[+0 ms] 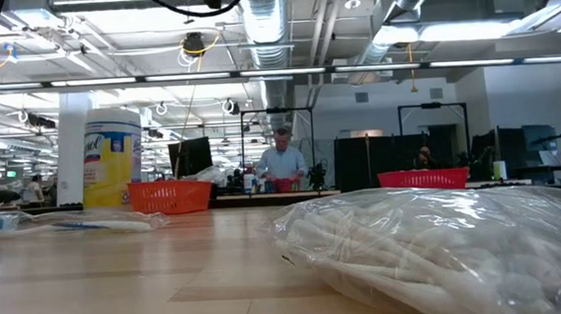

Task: Pick & Place Travel size toiletries
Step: Put the left nail cutter into green bin

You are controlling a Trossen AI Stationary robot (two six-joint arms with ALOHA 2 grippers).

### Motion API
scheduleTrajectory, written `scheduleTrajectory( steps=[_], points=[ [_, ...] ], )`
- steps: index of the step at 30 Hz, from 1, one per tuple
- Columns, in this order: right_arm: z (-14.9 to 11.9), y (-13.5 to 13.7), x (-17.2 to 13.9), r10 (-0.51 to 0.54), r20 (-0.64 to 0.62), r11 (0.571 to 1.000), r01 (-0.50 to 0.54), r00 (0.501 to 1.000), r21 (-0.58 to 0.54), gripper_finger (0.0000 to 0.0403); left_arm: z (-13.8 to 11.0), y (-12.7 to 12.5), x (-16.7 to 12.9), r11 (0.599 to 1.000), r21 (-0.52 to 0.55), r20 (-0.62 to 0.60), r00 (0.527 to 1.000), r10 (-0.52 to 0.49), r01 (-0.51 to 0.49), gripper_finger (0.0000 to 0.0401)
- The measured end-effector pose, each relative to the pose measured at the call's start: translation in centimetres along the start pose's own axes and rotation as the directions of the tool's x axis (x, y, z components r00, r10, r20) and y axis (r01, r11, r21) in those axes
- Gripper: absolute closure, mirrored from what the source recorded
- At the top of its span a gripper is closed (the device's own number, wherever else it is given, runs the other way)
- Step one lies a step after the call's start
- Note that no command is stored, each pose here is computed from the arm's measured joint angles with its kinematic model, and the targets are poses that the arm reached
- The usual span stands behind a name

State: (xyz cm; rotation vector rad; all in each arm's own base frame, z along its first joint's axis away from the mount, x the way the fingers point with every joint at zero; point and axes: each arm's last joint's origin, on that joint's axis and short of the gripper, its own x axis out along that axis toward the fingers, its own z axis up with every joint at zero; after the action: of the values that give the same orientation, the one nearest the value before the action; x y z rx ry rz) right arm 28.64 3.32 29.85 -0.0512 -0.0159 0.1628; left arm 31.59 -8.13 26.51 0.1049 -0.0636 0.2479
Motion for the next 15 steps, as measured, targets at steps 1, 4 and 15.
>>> scheduleTrajectory(
  steps=[1, 4, 15],
  points=[
    [0.0, 0.0, 0.0, 0.0, 0.0, 1.0, 0.0, 1.0, 0.0, 0.0395, 0.0, 0.0, 0.0, 1.0, 0.001, -0.004, 1.0, 0.018, -0.018, 0.022],
    [-0.1, 0.0, 0.0, 0.001, -0.006, 1.0, -0.001, 1.0, 0.0, 0.0397, -0.2, 0.0, -0.1, 0.997, -0.005, -0.03, 0.997, 0.077, -0.077, 0.0159],
    [-1.4, -0.5, -0.2, -0.013, -0.15, 0.99, 0.034, 0.989, 0.138, 0.0396, -0.9, -1.0, -1.0, 0.986, 0.057, -0.108, 0.981, 0.164, -0.158, 0.0067]
  ],
)
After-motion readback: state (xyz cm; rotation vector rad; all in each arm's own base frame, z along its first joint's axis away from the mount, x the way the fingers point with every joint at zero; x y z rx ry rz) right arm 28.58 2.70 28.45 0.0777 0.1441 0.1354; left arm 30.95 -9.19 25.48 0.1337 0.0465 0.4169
